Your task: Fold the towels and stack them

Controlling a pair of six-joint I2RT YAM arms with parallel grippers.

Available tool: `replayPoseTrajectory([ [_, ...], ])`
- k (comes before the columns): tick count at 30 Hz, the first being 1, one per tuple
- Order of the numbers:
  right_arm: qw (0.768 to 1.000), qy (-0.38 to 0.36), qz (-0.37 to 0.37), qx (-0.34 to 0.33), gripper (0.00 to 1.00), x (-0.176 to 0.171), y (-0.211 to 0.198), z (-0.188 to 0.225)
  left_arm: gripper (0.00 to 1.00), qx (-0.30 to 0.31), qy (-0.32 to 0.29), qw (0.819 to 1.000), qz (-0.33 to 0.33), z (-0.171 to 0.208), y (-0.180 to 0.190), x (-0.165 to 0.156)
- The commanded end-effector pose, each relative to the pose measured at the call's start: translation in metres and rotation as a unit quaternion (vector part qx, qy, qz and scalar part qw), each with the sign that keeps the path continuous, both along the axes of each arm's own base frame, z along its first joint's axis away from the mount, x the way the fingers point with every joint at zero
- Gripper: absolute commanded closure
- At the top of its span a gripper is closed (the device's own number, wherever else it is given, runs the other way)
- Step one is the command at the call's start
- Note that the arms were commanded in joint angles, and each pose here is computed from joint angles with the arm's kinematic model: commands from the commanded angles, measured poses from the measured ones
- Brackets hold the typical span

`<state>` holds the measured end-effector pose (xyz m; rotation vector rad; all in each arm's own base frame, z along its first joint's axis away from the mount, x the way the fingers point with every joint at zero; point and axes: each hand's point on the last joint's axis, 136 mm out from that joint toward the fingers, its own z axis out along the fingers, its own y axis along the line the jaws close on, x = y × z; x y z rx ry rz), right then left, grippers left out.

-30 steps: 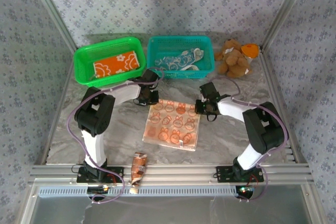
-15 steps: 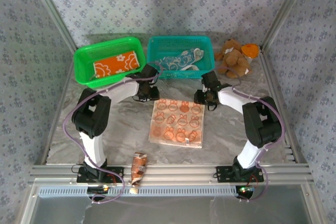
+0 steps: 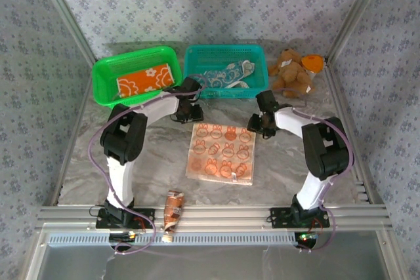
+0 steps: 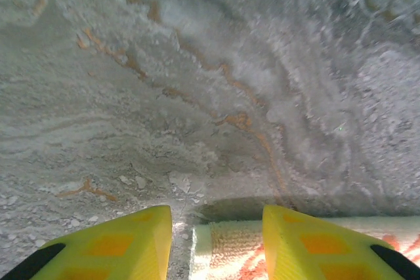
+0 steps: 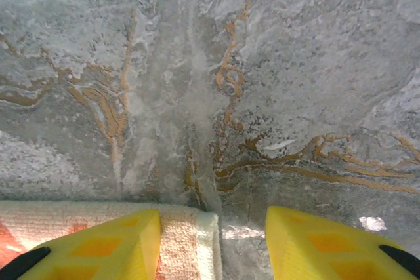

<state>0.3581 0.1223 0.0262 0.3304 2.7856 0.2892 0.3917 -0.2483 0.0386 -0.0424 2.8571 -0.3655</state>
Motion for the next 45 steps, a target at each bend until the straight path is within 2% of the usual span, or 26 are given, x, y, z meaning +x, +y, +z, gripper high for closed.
replayPoseTrajectory([
  [1,1.0,-0.001,-0.018,0.005,0.53,0.009,0.002,0.002,0.6,-0.006,0.01,1.0,-0.001,0.002,-0.003,0.0],
  [12,1.0,0.004,-0.029,0.006,0.53,0.011,0.006,-0.003,0.6,0.001,0.024,1.0,-0.005,-0.009,-0.007,-0.009],
  [19,1.0,0.018,-0.019,0.001,0.61,0.007,0.013,-0.014,0.67,0.025,0.041,0.999,0.001,-0.023,-0.004,-0.018],
  [27,0.999,0.029,-0.022,-0.001,0.81,0.0,0.024,-0.018,0.83,0.031,0.046,0.998,0.006,-0.03,-0.003,-0.023],
  [31,0.999,0.031,-0.023,0.001,0.9,-0.002,0.028,-0.017,0.87,0.025,0.04,0.999,0.005,-0.025,-0.005,-0.022],
  [33,0.999,0.024,-0.023,0.001,1.0,-0.001,0.029,-0.013,0.89,0.021,0.037,0.999,0.004,-0.022,-0.007,-0.021],
  [38,0.999,0.024,-0.023,-0.003,1.0,-0.001,0.027,-0.002,0.9,0.016,0.028,0.999,0.003,-0.014,-0.008,-0.019],
  [39,0.999,0.021,-0.026,-0.006,0.94,0.001,0.025,0.002,0.9,0.016,0.029,0.999,0.003,-0.014,-0.008,-0.019],
  [40,0.999,0.016,-0.03,-0.007,0.83,0.003,0.023,0.007,0.9,0.016,0.029,0.999,0.002,-0.014,-0.009,-0.019],
  [45,0.998,-0.007,-0.054,0.008,0.7,0.012,0.018,0.025,0.9,0.014,0.03,0.999,0.0,-0.015,-0.009,-0.02],
])
